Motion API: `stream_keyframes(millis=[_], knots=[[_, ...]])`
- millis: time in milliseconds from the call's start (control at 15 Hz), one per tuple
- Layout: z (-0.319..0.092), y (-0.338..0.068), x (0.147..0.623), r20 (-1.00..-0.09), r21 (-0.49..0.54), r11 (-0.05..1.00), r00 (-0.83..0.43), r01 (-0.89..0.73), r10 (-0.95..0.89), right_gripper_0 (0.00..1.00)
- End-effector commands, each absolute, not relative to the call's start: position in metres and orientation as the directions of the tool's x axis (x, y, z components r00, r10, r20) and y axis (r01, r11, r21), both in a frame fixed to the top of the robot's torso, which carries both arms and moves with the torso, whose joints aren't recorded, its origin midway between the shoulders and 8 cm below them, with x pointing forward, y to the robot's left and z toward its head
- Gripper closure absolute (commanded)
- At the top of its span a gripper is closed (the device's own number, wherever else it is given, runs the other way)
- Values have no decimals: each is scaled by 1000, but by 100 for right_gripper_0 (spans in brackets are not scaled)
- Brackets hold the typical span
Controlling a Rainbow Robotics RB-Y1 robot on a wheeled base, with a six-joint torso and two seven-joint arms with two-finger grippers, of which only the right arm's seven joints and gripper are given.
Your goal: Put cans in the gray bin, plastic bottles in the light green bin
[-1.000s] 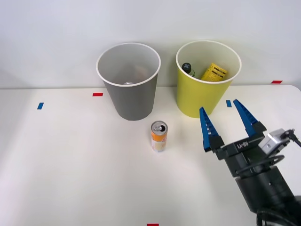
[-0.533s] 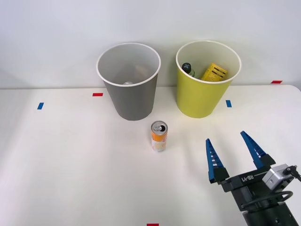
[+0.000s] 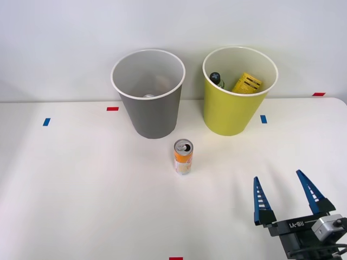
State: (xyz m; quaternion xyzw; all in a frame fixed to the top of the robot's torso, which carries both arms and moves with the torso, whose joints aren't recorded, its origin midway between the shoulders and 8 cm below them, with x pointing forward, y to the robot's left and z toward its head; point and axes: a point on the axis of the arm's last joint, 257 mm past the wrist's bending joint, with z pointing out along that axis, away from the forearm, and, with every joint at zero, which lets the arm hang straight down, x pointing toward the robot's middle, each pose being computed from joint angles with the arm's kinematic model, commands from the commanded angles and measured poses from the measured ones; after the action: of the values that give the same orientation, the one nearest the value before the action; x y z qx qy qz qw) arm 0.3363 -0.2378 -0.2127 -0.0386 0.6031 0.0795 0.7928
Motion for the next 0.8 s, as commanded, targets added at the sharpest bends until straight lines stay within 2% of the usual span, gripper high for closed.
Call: stream_keyframes(millis=[67,333,533,800], knots=[[-221,-253,321,-967,-33,994,255,-105,-6,0],[-229,-258,306,-967,-81,996,243,-34,-71,0],[-231,-263,303,-970,-81,996,232,-44,-68,0],[-238,-254,296,-978,44,992,199,-116,66,0]])
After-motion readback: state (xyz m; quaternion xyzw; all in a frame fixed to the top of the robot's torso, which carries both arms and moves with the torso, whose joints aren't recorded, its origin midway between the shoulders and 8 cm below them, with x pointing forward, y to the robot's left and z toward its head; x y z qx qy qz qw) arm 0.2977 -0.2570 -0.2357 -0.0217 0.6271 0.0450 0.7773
